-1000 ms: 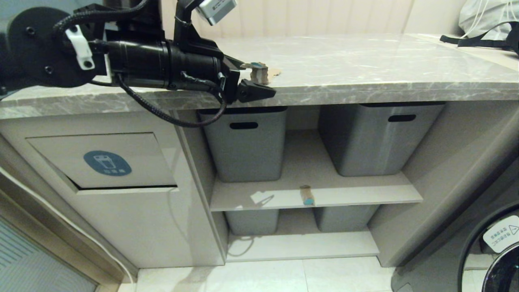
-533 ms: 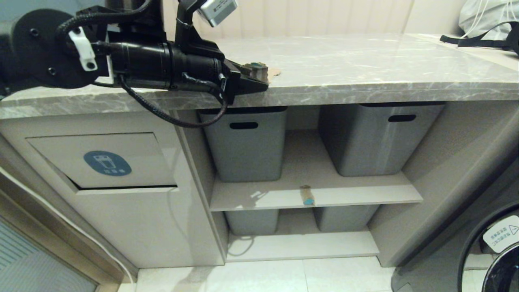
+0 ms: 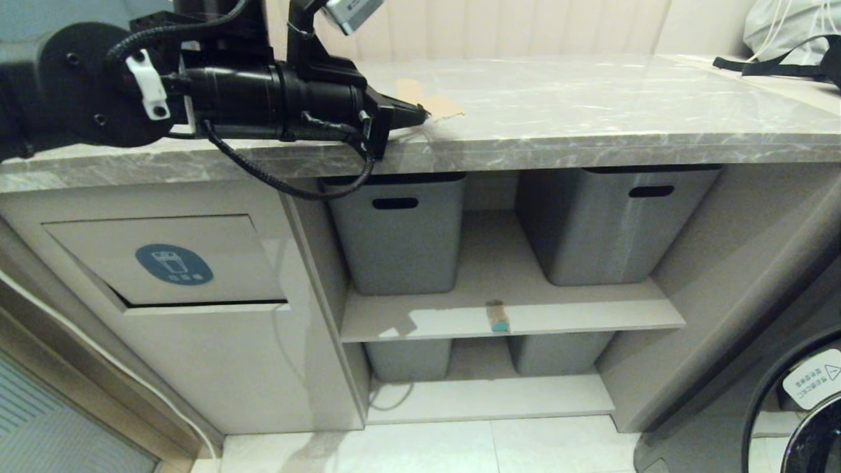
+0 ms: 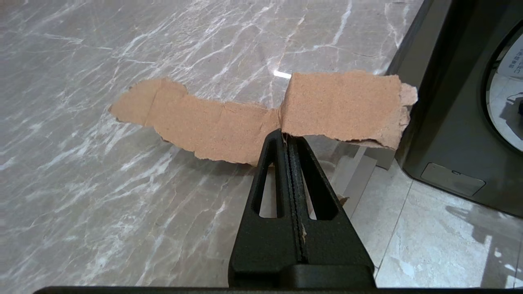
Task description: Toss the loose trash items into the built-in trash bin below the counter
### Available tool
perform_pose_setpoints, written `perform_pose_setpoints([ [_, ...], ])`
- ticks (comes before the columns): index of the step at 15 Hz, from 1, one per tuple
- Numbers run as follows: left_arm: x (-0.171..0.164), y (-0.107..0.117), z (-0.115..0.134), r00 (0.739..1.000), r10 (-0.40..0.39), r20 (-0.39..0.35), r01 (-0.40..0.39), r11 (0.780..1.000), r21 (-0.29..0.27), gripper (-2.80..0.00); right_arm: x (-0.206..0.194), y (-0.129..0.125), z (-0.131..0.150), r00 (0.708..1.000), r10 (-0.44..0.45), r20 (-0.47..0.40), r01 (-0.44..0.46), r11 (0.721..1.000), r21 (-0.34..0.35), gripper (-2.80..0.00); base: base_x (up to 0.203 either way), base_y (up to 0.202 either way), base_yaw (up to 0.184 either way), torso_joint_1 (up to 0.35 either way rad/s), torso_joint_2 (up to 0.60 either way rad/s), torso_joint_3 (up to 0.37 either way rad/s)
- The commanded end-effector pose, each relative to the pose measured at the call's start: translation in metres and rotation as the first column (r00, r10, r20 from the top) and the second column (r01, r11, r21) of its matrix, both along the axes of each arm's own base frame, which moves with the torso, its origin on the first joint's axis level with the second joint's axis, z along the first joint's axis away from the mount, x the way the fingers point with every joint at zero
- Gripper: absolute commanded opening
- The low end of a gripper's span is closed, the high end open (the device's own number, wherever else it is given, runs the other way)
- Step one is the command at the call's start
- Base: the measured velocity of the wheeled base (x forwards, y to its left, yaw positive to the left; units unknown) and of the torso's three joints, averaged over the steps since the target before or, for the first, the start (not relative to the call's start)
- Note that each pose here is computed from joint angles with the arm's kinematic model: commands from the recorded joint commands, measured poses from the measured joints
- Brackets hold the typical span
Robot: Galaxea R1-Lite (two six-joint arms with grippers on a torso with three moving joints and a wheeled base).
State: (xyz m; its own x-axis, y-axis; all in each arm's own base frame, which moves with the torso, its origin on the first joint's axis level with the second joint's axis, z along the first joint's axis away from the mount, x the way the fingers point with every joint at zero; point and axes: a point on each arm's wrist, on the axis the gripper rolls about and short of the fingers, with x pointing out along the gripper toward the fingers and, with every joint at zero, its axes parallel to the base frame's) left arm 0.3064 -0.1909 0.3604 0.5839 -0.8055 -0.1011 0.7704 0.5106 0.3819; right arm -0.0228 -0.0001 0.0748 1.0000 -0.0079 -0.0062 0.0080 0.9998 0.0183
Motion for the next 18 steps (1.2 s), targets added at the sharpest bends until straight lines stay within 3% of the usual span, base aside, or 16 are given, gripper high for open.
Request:
perform_pose_setpoints([
  [1,-0.01,0.006,0.011,1.0,0.0,0.019,0.0,1.0,-0.017,-2.8,0.0,0.0,0.0,1.0,0.0,0.0,0.0,1.0,0.0,-2.8,0.0,0.0,0.0,0.0,0.0,0.0],
  [4,-0.036,0.025,0.033,1.0,0.016,0.01,-0.015,0.998,-0.064,-2.8,0.0,0.0,0.0,1.0,0.0,0.0,0.0,1.0,0.0,-2.8,0.0,0.0,0.0,0.0,0.0,0.0],
  [7,-0.084,0.053,0.058,0.995,0.054,-0.086,-0.065,0.989,-0.132,-2.8,0.0,0.0,0.0,1.0,0.0,0.0,0.0,1.0,0.0,-2.8,0.0,0.0,0.0,0.0,0.0,0.0],
  [10,-0.147,0.093,0.081,0.977,0.113,-0.18,-0.16,0.949,-0.272,-2.8,0.0,0.0,0.0,1.0,0.0,0.0,0.0,1.0,0.0,-2.8,0.0,0.0,0.0,0.0,0.0,0.0],
  [11,-0.164,0.107,0.078,0.967,0.147,-0.208,-0.204,0.936,-0.288,-2.8,0.0,0.0,0.0,1.0,0.0,0.0,0.0,1.0,0.0,-2.8,0.0,0.0,0.0,0.0,0.0,0.0],
  [13,-0.186,0.134,0.049,0.921,0.266,-0.285,-0.34,0.905,-0.255,-2.8,0.0,0.0,0.0,1.0,0.0,0.0,0.0,1.0,0.0,-2.8,0.0,0.0,0.0,0.0,0.0,0.0],
  [15,-0.209,0.161,0.012,0.844,0.426,-0.326,-0.502,0.842,-0.198,-2.8,0.0,0.0,0.0,1.0,0.0,0.0,0.0,1.0,0.0,-2.8,0.0,0.0,0.0,0.0,0.0,0.0],
  [17,-0.222,0.182,-0.022,0.721,0.596,-0.352,-0.672,0.725,-0.148,-2.8,0.0,0.0,0.0,1.0,0.0,0.0,0.0,1.0,0.0,-2.8,0.0,0.0,0.0,0.0,0.0,0.0],
  [18,-0.225,0.19,-0.036,0.64,0.676,-0.365,-0.754,0.645,-0.128,-2.8,0.0,0.0,0.0,1.0,0.0,0.0,0.0,1.0,0.0,-2.8,0.0,0.0,0.0,0.0,0.0,0.0],
])
